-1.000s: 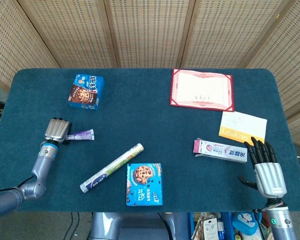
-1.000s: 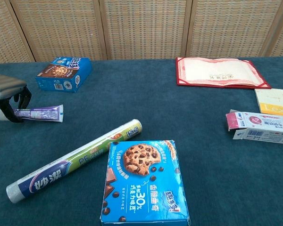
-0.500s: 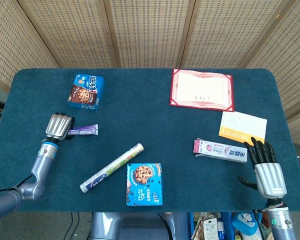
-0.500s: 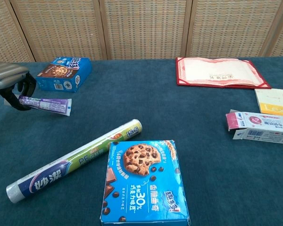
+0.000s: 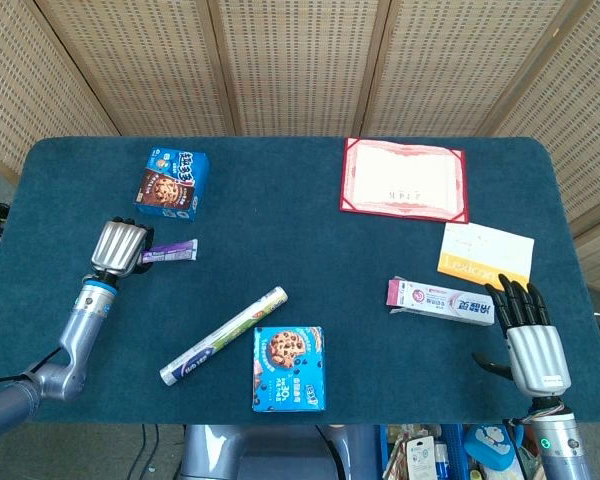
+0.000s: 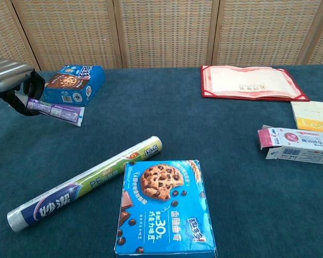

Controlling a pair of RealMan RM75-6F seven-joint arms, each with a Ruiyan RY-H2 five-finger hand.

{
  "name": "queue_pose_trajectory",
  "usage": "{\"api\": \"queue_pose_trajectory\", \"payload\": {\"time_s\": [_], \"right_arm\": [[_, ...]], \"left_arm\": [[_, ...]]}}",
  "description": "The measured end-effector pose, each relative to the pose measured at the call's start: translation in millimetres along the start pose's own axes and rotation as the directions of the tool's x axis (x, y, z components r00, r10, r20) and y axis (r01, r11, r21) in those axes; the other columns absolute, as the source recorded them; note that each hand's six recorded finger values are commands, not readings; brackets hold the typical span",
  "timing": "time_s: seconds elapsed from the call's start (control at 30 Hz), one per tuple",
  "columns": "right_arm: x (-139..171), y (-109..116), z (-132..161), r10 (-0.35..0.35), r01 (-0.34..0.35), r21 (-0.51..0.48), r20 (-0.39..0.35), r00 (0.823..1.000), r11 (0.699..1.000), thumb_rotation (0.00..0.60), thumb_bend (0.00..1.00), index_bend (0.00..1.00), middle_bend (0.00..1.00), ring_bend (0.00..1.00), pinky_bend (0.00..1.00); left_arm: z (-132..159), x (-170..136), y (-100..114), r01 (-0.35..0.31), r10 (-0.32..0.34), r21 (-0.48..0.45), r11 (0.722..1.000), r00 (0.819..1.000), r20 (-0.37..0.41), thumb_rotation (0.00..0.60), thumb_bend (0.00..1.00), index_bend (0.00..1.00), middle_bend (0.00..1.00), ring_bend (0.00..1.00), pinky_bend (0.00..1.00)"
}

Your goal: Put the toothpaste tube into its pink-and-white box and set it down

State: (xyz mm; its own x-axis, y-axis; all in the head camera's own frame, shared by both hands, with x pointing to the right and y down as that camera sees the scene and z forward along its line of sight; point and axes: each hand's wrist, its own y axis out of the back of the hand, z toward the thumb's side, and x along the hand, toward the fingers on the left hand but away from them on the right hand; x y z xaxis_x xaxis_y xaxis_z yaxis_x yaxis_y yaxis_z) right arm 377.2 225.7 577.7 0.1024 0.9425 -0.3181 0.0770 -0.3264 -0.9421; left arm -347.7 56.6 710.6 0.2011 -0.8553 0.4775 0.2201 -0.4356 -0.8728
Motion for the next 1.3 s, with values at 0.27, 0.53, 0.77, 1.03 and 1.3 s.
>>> {"api": "queue_pose_trajectory", "payload": {"time_s": [0.27,0.53,0.77,1.03,1.3], "right_arm": [[-3.4,-5.3,9.8,0.019,-0.019,-0.004,-0.020,1.000,1.000,0.600,0.09,0.01,0.00,0.00,0.00],[-6.7,-12.1,12.7,0.048,-0.048,-0.004,-0.017,0.999,0.999,0.600,0.09,0.01,0.00,0.00,0.00],[-12.0,-20.2,12.1,0.084,-0.084,-0.001,-0.014,0.996,0.996,0.600,0.09,0.06,0.00,0.00,0.00],[-41.0,-22.3,29.9,0.127,-0.126,0.027,-0.049,0.991,0.992,0.600,0.09,0.08,0.00,0.00,0.00],[-75.1,-28.7,50.1,0.217,-0.214,0.068,-0.042,0.975,0.974,0.600,0.09,0.08,0.00,0.00,0.00]], "left_arm": [[6.0,-7.6,28.8,-0.076,0.082,-0.084,0.994,0.994,0.067,0.600,0.25,0.91,0.62,0.47,0.43],[9.5,-16.7,51.7,-0.115,0.141,-0.194,0.974,0.982,0.126,0.600,0.25,0.91,0.62,0.47,0.43],[15.7,-19.6,60.9,-0.120,0.165,-0.261,0.958,0.974,0.158,0.600,0.25,0.91,0.62,0.47,0.43],[21.8,-22.4,73.0,-0.132,0.195,-0.305,0.943,0.963,0.188,0.600,0.25,0.91,0.62,0.47,0.43],[22.0,-27.5,81.3,-0.143,0.213,-0.309,0.940,0.955,0.205,0.600,0.25,0.91,0.62,0.47,0.43]]}}
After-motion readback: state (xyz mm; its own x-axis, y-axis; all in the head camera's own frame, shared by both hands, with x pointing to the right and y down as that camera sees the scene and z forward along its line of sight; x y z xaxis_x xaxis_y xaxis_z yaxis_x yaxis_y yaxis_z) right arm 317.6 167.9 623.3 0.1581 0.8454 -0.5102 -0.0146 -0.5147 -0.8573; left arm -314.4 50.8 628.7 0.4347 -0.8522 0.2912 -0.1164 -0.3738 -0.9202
